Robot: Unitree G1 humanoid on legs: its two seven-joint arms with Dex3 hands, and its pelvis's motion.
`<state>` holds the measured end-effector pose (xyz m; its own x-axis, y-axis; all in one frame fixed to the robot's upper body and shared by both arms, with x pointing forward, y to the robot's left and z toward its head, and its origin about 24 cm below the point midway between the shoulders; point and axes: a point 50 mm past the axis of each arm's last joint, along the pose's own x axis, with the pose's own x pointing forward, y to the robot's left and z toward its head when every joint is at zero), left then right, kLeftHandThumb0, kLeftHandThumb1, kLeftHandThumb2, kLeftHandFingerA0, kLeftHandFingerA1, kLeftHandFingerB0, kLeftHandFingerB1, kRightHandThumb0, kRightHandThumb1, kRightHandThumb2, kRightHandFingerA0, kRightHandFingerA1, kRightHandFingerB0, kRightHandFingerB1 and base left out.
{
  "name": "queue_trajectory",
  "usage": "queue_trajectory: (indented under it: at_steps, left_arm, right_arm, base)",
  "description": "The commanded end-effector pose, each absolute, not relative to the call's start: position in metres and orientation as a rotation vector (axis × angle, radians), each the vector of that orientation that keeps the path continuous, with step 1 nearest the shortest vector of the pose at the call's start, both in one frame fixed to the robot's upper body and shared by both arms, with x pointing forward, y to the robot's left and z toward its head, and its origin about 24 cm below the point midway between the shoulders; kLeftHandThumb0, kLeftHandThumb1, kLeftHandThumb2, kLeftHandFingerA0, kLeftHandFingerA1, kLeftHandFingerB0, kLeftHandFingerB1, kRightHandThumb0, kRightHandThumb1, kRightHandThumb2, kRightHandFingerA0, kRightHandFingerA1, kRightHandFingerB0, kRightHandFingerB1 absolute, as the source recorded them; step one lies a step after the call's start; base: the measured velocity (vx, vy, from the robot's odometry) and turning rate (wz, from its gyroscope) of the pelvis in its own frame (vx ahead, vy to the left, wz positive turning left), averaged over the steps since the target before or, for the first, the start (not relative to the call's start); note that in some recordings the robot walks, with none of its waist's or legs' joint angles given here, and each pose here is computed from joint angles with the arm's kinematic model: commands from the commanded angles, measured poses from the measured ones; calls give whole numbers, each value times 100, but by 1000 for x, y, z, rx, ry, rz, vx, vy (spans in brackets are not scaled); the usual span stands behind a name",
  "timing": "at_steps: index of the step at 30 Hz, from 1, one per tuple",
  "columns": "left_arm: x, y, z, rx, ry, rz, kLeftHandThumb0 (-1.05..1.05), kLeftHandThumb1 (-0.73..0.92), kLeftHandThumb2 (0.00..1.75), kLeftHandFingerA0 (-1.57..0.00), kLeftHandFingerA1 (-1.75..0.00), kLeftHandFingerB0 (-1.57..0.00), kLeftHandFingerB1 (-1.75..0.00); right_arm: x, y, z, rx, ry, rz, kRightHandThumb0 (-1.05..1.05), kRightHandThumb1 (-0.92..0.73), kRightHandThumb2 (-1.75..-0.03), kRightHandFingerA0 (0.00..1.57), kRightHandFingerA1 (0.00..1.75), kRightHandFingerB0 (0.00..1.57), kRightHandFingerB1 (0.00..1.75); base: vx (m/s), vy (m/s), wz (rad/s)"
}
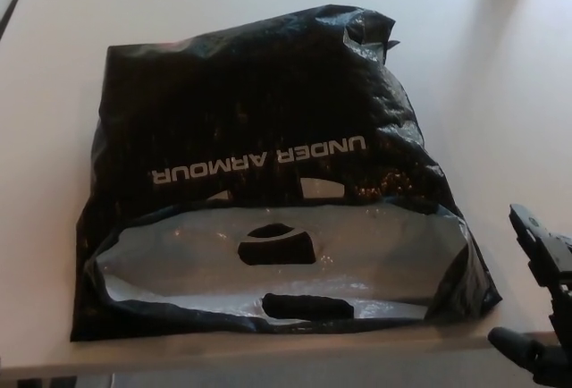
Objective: A plastic bag is kept infront of the robot in the middle of the desk and the robot uses both its hands to grab it from the top and lifts it up and then releases it.
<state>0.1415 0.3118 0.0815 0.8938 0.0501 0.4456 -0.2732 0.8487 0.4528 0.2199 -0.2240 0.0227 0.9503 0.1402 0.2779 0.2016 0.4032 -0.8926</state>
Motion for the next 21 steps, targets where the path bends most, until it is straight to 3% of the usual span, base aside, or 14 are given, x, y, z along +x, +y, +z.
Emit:
queue_trajectory:
  at_steps: [1,3,4,5,7,8,9,11,12,14,15,16,17,21]
  left_arm:
    - [152,302,68,601,-240,114,-79,46,56,-25,-30,-11,-25]
    - [154,297,69,615,-213,97,-81,46,56,-27,-31,-4,-24]
    - [155,295,68,625,-195,90,-79,43,80,-22,-38,-5,-22]
    - [157,292,67,630,-182,73,-79,45,56,-24,-32,0,-24]
    - [162,288,64,629,-158,53,-79,45,55,-25,-31,0,-21]
    - [166,286,61,635,-146,49,-84,44,60,-21,-32,0,-19]
    - [168,286,60,637,-139,49,-84,44,61,-18,-31,0,-18]
    - [176,283,54,602,-111,70,-79,42,57,-16,-29,0,-22]
    - [181,281,51,588,-97,81,-79,43,54,-16,-28,0,-24]
    - [187,277,50,591,-83,91,-80,43,54,-14,-27,-1,-25]
    - [193,274,48,581,-74,92,-74,37,73,-9,-25,-7,-11]
    - [198,272,46,567,-71,87,-74,37,73,-9,-25,-7,-11]
    - [203,268,46,546,-66,84,-77,39,60,-12,-26,0,-18]
    - [219,259,44,529,-61,70,-74,41,59,-14,-30,0,-17]
  right_arm:
    - [243,-239,10,-1130,-112,-53,-79,-46,-83,49,75,0,4]
    - [248,-239,7,-1113,-90,-63,-79,-46,-83,49,74,0,4]
    - [249,-238,4,-1113,-76,-66,-84,-48,-84,48,77,0,0]
    - [250,-237,2,-1117,-66,-66,-85,-50,-87,38,59,0,0]
    - [252,-236,0,-1122,-52,-66,-85,-50,-86,36,56,0,0]
    - [253,-235,-1,-1115,-48,-64,-76,-58,-59,39,46,0,0]
    - [253,-234,-1,-1112,-46,-63,-84,-50,-85,31,54,0,0]
    - [254,-230,-3,-1103,-41,-58,-81,-48,-83,36,58,0,0]
    - [254,-228,-4,-1102,-41,-55,-77,-46,-82,24,52,0,4]
    - [254,-225,-6,-1102,-40,-50,-77,-47,-81,19,49,0,4]
    - [253,-222,-8,-1098,-39,-43,-79,-47,-83,22,51,0,4]
    - [252,-220,-8,-1097,-41,-40,-79,-47,-83,22,51,0,4]
    - [252,-217,-9,-1089,-48,-37,-83,-49,-84,36,59,0,0]
    - [251,-208,-8,-1090,-71,-22,-77,-46,-84,25,51,0,9]
  base:
    - [0,0,0]
    - [0,0,0]
    - [0,0,0]
    - [0,0,0]
    - [0,0,0]
    - [0,0,0]
    - [0,0,0]
    - [0,0,0]
    - [0,0,0]
    - [0,0,0]
    - [0,0,0]
    - [0,0,0]
    - [0,0,0]
    - [0,0,0]
